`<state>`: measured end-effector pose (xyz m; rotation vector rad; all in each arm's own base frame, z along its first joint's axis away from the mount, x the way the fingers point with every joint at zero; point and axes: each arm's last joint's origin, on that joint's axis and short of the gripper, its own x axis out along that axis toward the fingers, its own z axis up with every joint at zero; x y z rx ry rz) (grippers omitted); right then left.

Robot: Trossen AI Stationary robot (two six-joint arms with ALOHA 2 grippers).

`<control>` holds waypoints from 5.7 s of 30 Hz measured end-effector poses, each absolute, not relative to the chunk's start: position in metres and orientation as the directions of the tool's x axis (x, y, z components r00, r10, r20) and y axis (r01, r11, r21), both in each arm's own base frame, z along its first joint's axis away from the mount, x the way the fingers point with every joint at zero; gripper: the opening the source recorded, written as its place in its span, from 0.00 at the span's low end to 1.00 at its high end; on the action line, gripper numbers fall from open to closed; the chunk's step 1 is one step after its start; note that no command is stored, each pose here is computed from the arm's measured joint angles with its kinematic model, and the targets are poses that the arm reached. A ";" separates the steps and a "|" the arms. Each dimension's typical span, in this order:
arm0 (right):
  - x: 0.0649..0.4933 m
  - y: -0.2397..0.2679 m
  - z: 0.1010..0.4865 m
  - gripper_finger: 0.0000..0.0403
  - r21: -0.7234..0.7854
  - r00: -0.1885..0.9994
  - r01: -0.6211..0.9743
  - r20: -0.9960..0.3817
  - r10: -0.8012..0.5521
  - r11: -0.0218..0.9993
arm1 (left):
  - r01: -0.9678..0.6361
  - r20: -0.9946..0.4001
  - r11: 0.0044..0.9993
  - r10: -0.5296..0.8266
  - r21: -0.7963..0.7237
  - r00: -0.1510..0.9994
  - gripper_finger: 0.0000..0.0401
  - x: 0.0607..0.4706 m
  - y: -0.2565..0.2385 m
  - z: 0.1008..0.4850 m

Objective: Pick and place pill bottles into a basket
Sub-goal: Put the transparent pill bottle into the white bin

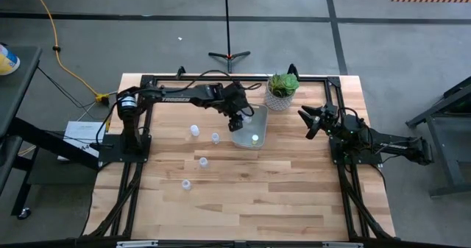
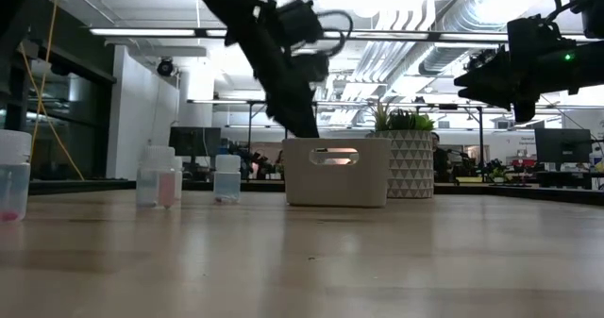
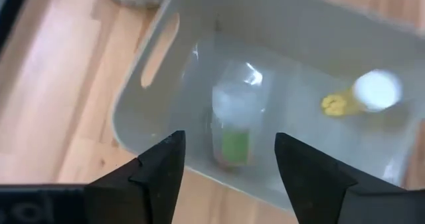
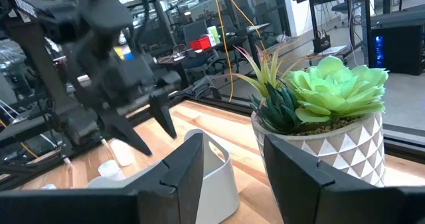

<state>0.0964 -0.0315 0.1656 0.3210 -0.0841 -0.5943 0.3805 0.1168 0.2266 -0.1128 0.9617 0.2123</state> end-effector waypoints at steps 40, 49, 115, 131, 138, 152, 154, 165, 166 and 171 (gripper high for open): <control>0.097 -0.032 0.165 0.37 0.325 0.829 0.535 -0.020 -0.560 0.780 | -0.419 -0.980 0.907 -0.049 0.038 -0.195 0.62 0.278 0.087 0.171; 0.097 -0.031 0.165 0.37 0.325 0.829 0.534 -0.020 -0.559 0.780 | -0.282 -0.983 0.959 -0.047 0.005 -0.175 0.62 0.284 0.083 0.197; 0.099 -0.030 0.163 0.37 0.363 0.863 0.483 -0.040 -0.504 0.797 | -0.462 -0.750 0.869 0.183 -0.179 0.635 0.43 0.355 0.070 0.290; 0.100 -0.030 0.161 0.37 0.354 0.861 0.492 -0.065 -0.504 0.795 | -0.199 -0.579 0.976 0.115 -0.084 0.807 0.42 0.410 0.078 0.247; 0.100 -0.030 0.161 0.37 0.354 0.861 0.493 -0.065 -0.505 0.795 | -0.239 -0.593 0.969 0.160 -0.056 0.789 0.43 0.420 0.097 0.220; 0.102 -0.031 0.159 0.37 0.345 0.859 0.502 -0.090 -0.504 0.793 | -0.124 -0.493 0.991 0.084 -0.048 0.866 0.43 0.431 0.114 0.211; 0.102 -0.031 0.159 0.37 0.345 0.859 0.502 -0.090 -0.505 0.793 | -0.117 -0.496 0.992 0.084 -0.037 0.864 0.43 0.431 0.114 0.211; 0.102 -0.031 0.158 0.37 0.352 0.858 0.503 -0.095 -0.504 0.789 | -0.125 -0.504 0.989 0.066 -0.085 0.861 0.43 0.440 0.120 0.183; 0.102 -0.031 0.158 0.37 0.352 0.859 0.502 -0.095 -0.504 0.790 | -0.126 -0.507 0.988 0.066 -0.085 0.859 0.43 0.440 0.119 0.182; 0.102 -0.031 0.158 0.37 0.354 0.858 0.503 -0.095 -0.504 0.789 | -0.132 -0.508 0.988 0.072 -0.085 0.858 0.43 0.440 0.123 0.181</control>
